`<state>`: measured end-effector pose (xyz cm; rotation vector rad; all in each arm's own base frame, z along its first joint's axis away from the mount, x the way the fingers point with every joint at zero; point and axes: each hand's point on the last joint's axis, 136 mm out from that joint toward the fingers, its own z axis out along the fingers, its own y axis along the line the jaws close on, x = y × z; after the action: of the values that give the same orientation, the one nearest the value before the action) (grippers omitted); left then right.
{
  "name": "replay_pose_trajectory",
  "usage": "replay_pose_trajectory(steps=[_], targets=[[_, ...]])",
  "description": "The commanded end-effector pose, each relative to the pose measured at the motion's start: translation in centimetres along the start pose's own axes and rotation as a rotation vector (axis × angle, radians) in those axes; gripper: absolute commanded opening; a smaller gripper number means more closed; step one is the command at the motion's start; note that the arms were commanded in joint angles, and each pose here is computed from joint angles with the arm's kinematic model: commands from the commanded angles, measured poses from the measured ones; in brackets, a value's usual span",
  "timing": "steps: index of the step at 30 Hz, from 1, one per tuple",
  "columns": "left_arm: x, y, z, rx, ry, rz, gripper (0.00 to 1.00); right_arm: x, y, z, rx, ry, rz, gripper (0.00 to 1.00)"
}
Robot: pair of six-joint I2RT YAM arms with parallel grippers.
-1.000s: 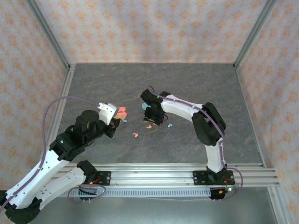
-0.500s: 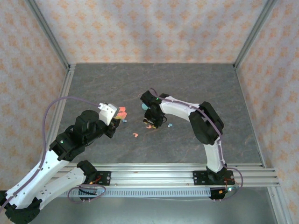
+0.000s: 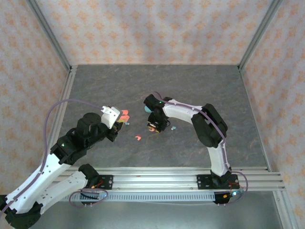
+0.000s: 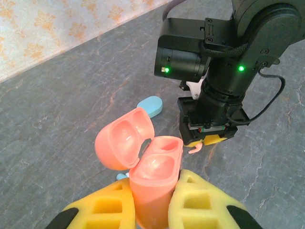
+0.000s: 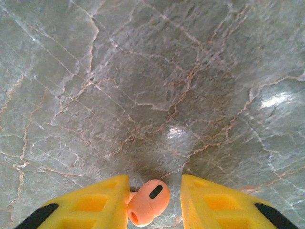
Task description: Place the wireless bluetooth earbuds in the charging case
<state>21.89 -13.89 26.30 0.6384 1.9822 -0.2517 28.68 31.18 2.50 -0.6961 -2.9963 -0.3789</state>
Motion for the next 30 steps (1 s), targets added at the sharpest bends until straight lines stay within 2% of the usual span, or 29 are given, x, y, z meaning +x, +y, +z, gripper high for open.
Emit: replay_pose_trajectory(steps=[1, 9, 15, 21, 30], targets=[[0.4, -0.1, -0.4, 0.013, 0.013, 0.024, 0.00, 0.2, -0.2, 0.5, 0.009, -0.009, 0.001, 0.31], [0.6, -0.2, -0.4, 0.016, 0.012, 0.020, 0.00, -0.2, 0.1, -0.6, -0.014, -0.043, -0.032, 0.21], [0.7, -0.3, -0.5, 0.021, 0.009, 0.010, 0.00, -0.5, 0.1, -1.3, -0.010, -0.077, -0.098, 0.09], [0.7, -0.4, -0.5, 0.025, 0.003, -0.003, 0.00, -1.4, 0.0, -2.9, 0.005, -0.159, -0.217, 0.06], [0.2, -0.7, -0.5, 0.043, -0.037, -0.055, 0.00, -2.7, -0.1, -8.0, -0.018, -0.356, -0.446, 0.05]])
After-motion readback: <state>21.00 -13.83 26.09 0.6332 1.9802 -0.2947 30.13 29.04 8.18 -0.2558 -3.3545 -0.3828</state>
